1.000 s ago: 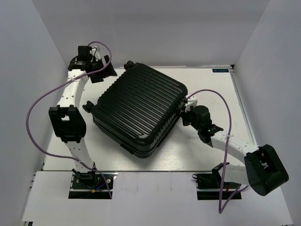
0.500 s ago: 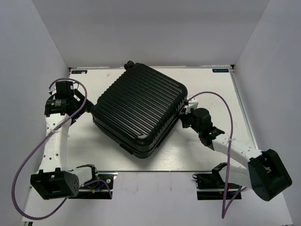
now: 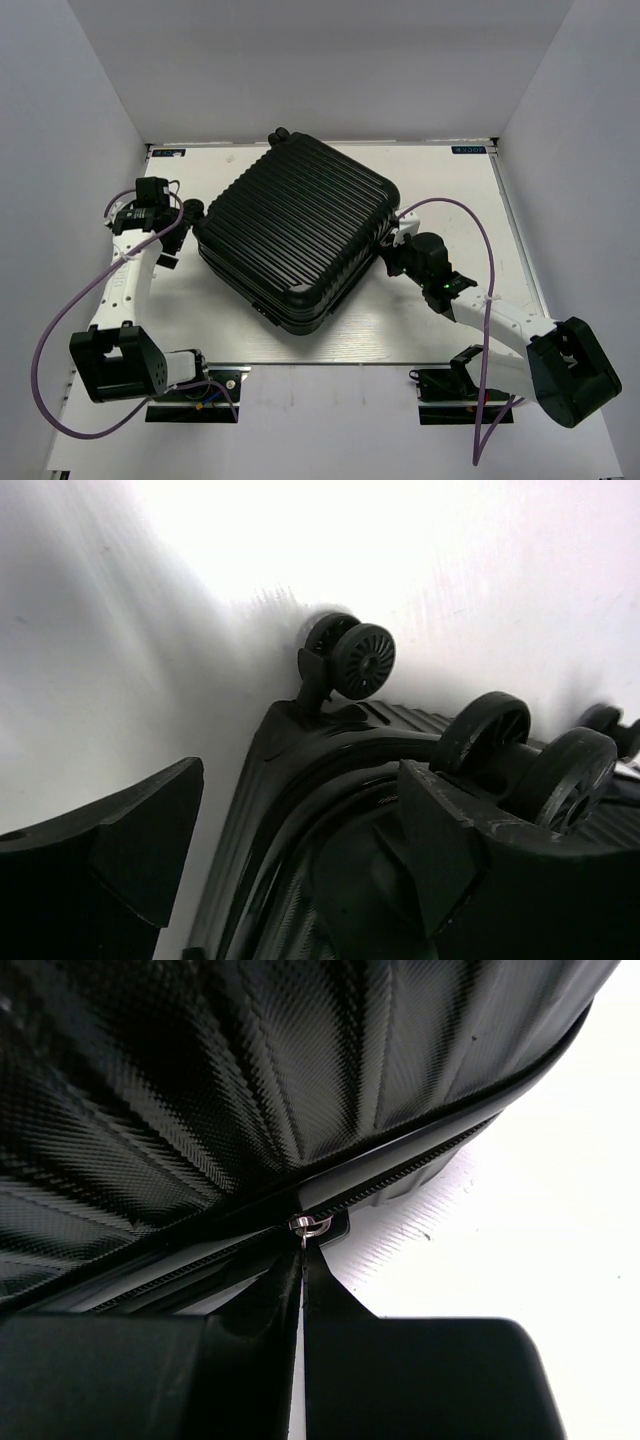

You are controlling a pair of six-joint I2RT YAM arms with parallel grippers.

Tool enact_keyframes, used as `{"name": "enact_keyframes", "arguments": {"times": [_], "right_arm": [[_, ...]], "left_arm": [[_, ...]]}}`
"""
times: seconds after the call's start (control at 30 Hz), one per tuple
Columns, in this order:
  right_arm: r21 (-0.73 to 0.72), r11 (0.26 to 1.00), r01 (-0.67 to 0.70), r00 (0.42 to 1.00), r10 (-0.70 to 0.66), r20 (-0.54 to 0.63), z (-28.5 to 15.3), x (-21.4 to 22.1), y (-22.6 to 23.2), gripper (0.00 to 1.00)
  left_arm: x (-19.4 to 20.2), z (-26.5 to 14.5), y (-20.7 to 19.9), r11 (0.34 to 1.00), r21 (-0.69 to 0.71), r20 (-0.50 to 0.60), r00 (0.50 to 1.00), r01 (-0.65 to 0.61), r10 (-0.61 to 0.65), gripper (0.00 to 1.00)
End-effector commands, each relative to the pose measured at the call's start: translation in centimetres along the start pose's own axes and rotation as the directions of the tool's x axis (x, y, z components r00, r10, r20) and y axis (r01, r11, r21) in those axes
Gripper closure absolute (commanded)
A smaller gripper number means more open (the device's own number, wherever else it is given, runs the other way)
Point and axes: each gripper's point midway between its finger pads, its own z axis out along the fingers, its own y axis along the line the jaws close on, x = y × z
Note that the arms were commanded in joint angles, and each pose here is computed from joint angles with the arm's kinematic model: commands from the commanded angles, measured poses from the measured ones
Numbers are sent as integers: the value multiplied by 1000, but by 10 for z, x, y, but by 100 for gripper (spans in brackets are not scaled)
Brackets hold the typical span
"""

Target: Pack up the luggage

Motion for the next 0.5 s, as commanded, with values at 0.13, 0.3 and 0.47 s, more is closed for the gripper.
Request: {"name": "enact_keyframes", "arguments": {"times": [0.13, 0.3, 0.47], "right_arm": [[-40, 999, 18, 1000, -17, 13, -1, -6, 9, 100], [-44, 999, 24, 1000, -23, 5, 2, -4, 10, 100], [-35, 999, 31, 1000, -31, 5, 3, -4, 7, 100]], "left_arm": [[-31, -43, -39, 971, 225, 121, 987, 76, -105, 14], [-41, -60, -42, 962, 271, 161, 983, 45, -92, 10], [-27, -44, -59, 961, 275, 81, 996, 23, -47, 7]]}}
